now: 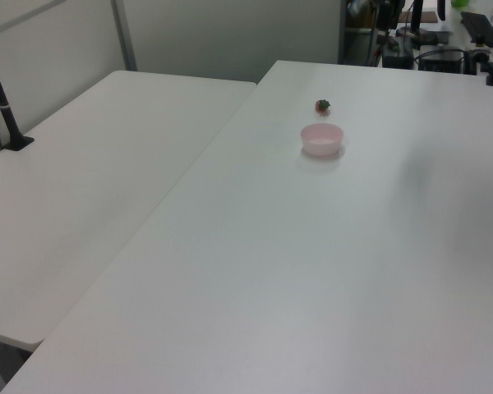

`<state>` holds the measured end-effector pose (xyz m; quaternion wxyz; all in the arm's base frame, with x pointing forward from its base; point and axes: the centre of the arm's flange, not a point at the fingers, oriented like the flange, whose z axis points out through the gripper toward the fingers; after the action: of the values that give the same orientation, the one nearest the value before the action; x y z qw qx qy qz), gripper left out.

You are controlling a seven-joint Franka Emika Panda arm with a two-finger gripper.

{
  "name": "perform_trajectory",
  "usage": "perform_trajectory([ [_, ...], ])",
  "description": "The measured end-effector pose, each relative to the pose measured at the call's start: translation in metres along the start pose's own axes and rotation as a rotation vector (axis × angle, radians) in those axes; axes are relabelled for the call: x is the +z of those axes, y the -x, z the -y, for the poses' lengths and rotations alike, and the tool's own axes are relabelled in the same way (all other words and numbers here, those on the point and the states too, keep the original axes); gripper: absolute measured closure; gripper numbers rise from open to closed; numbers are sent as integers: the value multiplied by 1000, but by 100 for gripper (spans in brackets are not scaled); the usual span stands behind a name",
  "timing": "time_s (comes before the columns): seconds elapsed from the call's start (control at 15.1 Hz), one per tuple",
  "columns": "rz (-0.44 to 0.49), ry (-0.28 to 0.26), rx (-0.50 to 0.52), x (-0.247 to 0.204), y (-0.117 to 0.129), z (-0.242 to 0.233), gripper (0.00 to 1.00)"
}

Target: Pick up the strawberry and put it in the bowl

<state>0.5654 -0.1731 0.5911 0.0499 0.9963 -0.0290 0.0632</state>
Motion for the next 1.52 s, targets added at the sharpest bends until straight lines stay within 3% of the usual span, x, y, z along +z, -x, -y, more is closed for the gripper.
perform_trajectory([
  [0.13,-3,10,87,26,-8,-19,0],
  [0.6,-54,42,764,123,-38,-80,0],
  [0.86,-100,54,1041,173,-60,-116,0],
  [1.12,-249,38,1115,208,-87,-138,0],
  [1.26,-305,35,1097,233,-96,-136,0],
  [1.52,-368,89,998,278,-105,-126,0],
])
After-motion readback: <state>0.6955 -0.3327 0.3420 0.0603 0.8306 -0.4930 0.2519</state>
